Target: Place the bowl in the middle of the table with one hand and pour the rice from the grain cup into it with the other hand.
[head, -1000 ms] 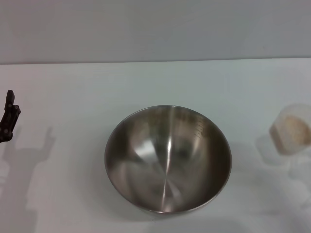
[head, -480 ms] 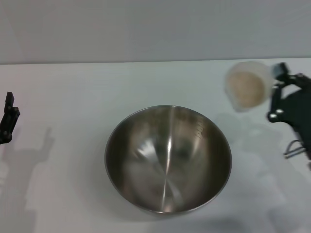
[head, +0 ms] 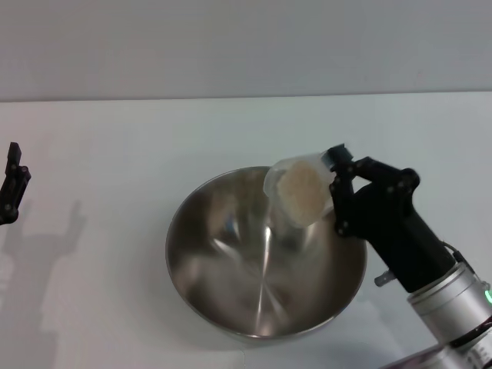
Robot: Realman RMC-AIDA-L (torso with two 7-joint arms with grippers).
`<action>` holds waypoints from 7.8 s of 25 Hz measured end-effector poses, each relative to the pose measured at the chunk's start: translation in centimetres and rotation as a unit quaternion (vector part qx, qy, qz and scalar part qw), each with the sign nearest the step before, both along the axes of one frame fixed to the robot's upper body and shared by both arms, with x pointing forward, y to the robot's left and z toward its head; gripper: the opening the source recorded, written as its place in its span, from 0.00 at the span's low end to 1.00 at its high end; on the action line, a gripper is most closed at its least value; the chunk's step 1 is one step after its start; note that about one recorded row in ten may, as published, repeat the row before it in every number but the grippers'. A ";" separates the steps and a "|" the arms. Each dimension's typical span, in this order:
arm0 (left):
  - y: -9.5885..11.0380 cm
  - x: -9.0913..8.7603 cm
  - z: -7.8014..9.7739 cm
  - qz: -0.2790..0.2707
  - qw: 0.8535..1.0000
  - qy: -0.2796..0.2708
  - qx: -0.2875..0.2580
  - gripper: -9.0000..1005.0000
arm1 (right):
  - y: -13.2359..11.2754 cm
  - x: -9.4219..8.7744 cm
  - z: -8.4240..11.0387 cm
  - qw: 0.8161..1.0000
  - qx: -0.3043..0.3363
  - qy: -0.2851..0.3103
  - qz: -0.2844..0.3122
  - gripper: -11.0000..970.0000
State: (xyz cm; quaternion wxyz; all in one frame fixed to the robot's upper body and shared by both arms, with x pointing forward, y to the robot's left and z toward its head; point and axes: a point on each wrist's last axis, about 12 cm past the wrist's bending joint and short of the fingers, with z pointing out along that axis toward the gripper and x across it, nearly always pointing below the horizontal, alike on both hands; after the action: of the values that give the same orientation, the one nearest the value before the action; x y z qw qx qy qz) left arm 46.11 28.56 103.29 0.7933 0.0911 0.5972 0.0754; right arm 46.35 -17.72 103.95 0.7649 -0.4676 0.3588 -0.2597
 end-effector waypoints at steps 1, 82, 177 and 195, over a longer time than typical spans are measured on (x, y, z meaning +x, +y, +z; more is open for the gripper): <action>0.0 0.0 0.0 0.000 1.000 0.000 0.000 0.81 | 0.0 0.0 0.0 1.000 0.000 0.000 0.000 0.01; -0.1 0.0 -0.1 -0.004 1.000 0.001 0.003 0.81 | -6.9 -2.7 1.8 0.863 0.488 0.096 0.091 0.01; -0.5 0.0 -0.2 -0.017 1.000 0.004 0.004 0.81 | -13.5 -6.2 -4.0 0.819 0.516 0.216 -0.126 0.37; 0.9 -0.6 -0.8 0.020 0.999 0.023 -0.011 0.81 | -16.8 -9.0 -2.5 0.806 0.559 0.100 -0.169 0.79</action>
State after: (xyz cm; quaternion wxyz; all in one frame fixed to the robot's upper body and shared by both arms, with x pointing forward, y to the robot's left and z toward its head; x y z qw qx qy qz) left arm 45.54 29.44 102.47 0.7784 0.0721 0.6181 0.0823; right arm 37.40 -34.51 101.46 0.7979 0.0855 0.5896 -0.0918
